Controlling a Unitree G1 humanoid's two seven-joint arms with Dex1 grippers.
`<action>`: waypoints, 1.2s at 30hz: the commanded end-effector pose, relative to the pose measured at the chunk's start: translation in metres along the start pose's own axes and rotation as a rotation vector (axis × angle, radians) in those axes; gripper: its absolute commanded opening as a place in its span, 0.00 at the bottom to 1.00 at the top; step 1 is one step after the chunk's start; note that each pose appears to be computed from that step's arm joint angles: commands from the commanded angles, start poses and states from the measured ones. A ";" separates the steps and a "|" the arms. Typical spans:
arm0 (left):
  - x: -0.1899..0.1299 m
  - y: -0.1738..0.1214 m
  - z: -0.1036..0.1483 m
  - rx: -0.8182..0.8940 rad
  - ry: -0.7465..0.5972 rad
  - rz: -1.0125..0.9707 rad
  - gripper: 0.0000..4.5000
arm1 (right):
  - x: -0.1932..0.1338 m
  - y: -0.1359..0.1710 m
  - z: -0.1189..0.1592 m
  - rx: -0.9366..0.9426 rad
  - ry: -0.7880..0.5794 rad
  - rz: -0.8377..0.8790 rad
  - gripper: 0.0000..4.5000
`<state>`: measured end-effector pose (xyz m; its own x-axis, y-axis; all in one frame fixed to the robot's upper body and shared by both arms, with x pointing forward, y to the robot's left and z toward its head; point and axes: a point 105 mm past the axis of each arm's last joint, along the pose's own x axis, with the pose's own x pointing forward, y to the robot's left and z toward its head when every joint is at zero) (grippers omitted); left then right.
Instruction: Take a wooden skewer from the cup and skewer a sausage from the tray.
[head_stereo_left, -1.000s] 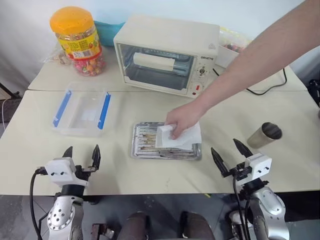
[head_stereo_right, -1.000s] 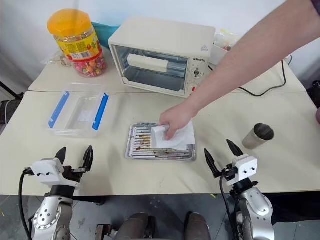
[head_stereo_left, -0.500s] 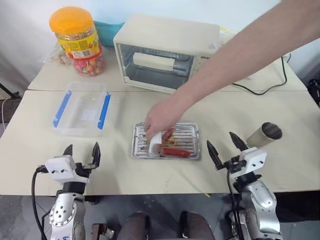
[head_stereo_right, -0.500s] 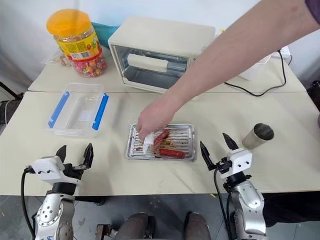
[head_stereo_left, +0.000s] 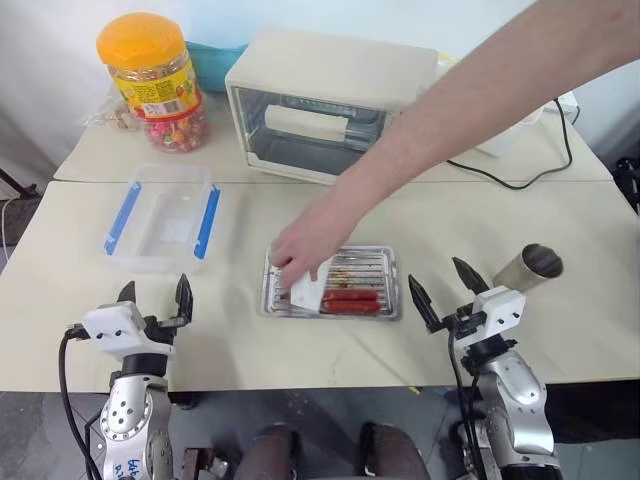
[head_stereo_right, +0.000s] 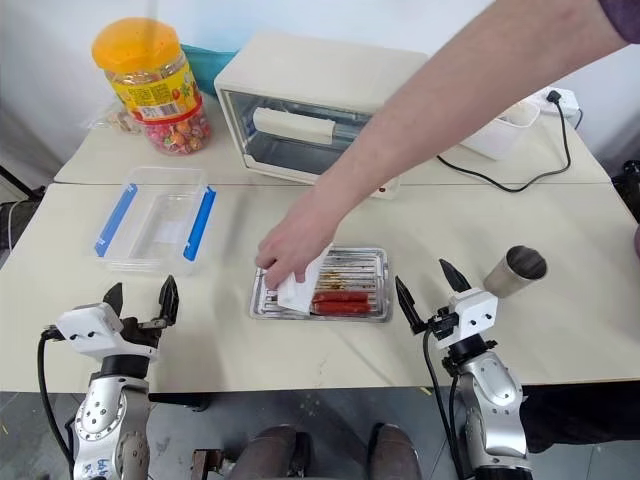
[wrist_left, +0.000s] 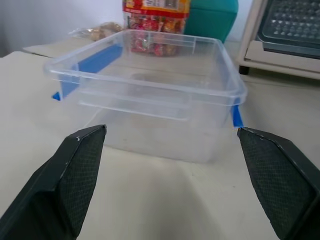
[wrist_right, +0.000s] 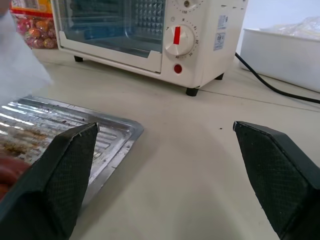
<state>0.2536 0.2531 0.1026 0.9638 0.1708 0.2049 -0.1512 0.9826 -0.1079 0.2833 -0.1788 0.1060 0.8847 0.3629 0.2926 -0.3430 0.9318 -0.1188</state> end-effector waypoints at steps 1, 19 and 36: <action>0.001 0.002 0.010 -0.017 -0.043 0.006 0.99 | -0.001 0.003 0.008 0.003 -0.035 0.015 1.00; 0.012 0.012 0.003 -0.055 -0.035 0.043 0.99 | -0.004 0.005 0.005 -0.007 -0.035 0.012 1.00; 0.008 0.012 0.004 -0.041 -0.022 0.028 0.99 | -0.004 0.008 0.004 0.003 -0.050 0.000 1.00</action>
<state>0.2613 0.2693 0.0969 0.9547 0.2280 0.1910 -0.1928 0.9634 -0.1862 0.2800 -0.1735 0.1002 0.8791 0.3675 0.3036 -0.3524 0.9299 -0.1053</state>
